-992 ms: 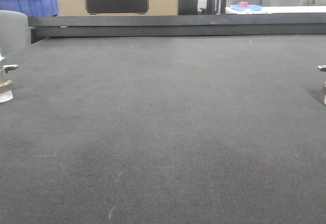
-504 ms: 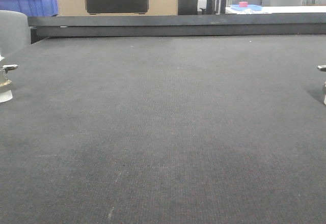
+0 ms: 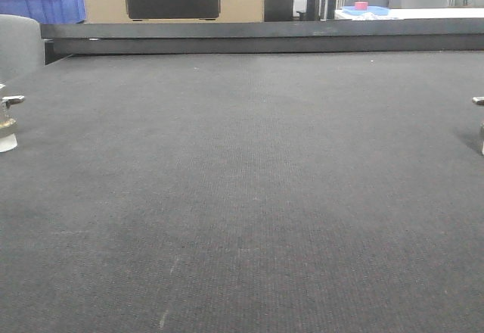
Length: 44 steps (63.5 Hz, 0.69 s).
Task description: Place valve from conveyor to right shelf box
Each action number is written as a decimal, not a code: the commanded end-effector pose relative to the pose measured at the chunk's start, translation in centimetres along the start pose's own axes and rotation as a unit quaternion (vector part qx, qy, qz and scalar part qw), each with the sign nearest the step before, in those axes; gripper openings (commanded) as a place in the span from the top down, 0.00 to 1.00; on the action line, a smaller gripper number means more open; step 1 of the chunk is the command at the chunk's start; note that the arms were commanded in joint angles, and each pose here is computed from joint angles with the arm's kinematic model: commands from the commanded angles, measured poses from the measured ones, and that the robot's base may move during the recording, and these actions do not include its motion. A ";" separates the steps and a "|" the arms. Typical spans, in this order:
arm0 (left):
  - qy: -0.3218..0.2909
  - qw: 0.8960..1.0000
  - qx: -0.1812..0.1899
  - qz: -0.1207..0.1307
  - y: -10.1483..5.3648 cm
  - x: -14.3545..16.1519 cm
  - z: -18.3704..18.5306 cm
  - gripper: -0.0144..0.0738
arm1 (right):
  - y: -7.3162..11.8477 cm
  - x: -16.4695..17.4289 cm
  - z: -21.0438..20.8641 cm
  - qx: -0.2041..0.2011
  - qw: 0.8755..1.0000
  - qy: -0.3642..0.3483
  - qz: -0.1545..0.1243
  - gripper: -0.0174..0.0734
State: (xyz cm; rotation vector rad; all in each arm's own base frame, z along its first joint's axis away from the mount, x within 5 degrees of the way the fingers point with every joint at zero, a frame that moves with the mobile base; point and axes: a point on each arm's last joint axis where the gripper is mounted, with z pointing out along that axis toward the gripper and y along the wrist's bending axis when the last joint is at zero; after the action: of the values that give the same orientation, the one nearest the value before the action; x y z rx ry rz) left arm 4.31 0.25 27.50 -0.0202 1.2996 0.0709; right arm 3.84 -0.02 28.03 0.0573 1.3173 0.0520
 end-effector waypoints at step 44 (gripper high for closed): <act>0.304 0.951 0.059 -0.013 -1.1 -13.0 13.4 0.17 | 0.8 -11.1 12.7 0.009 0.971 0.234 -0.044 0.19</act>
State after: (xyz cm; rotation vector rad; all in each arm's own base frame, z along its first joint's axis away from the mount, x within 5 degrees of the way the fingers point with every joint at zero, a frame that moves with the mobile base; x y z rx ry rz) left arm 12.63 -0.19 42.97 0.0245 1.8472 -0.0078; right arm 11.47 -0.15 41.02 0.0100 1.6543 -0.0086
